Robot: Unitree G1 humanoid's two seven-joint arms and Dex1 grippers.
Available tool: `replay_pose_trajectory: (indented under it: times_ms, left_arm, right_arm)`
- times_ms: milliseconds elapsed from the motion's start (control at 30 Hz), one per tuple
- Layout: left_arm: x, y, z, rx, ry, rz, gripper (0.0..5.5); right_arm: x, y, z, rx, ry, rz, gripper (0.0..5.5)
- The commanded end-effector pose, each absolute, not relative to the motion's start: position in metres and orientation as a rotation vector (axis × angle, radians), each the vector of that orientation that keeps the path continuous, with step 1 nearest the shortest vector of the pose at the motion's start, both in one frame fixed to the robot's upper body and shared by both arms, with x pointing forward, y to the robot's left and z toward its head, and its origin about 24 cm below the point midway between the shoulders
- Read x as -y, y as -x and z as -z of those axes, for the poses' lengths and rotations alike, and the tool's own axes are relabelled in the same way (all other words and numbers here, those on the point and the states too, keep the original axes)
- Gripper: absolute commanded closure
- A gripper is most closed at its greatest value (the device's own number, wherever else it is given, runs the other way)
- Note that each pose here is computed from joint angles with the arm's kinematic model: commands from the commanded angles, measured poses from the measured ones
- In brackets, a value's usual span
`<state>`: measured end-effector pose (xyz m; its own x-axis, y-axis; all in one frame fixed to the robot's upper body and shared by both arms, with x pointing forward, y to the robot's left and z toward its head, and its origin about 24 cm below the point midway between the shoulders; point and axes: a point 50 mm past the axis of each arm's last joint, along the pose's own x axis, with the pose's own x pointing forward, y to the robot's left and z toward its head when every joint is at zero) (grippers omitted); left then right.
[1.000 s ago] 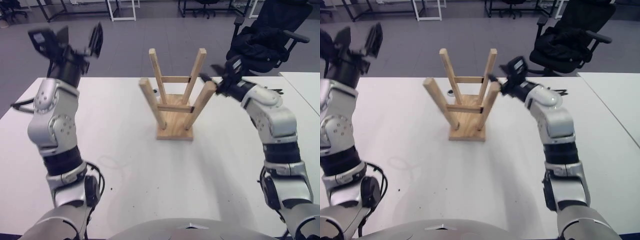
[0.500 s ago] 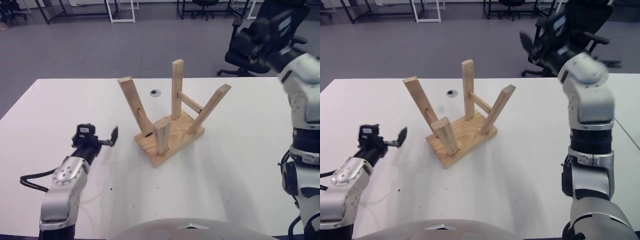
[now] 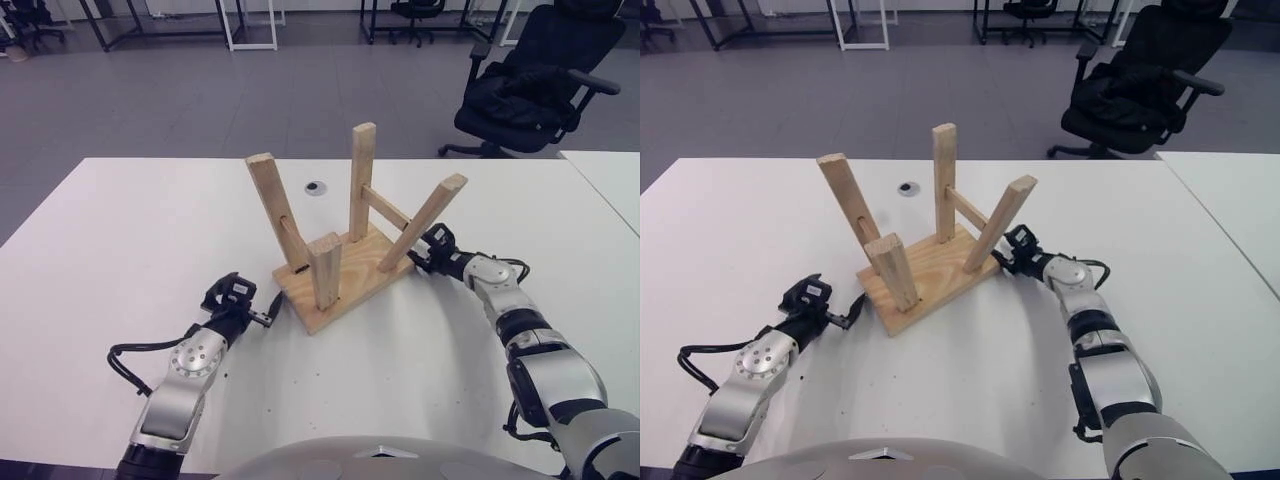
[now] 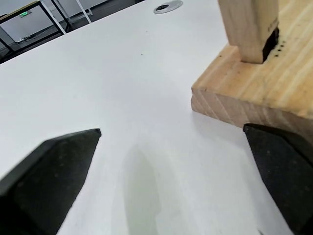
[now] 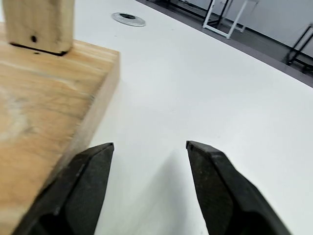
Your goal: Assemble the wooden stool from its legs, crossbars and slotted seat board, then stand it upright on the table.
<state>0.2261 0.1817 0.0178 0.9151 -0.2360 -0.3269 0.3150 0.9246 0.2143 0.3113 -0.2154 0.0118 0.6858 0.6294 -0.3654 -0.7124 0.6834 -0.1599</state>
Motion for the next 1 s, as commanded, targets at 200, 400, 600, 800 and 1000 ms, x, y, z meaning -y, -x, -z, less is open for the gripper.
replay_pose_trajectory:
  times_ms: [200, 400, 600, 800, 1000]
  left_arm:
    - [-0.215, -0.18, 0.016, -0.427, -0.319, 0.206, 0.12]
    - [-0.209, -0.162, 0.021, -0.48, -0.338, 0.302, 0.12]
    - [-0.16, -0.16, 0.009, -0.508, -0.131, 0.463, 0.12]
    - [-0.146, -0.174, -0.061, -0.342, 0.152, 0.531, 0.12]
    - [-0.155, -0.161, -0.095, -0.316, 0.187, 0.677, 0.12]
  right_arm:
    - [0.221, -0.256, -0.001, -0.3, 0.257, -0.646, 2.71]
    - [0.206, -0.231, -0.009, -0.33, 0.28, -0.707, 2.71]
    - [0.16, -0.219, -0.031, -0.252, 0.193, -0.852, 2.71]
    - [0.156, -0.216, -0.09, -0.21, 0.11, -0.964, 2.71]
    - [0.16, -0.202, -0.133, -0.25, 0.124, -1.097, 2.71]
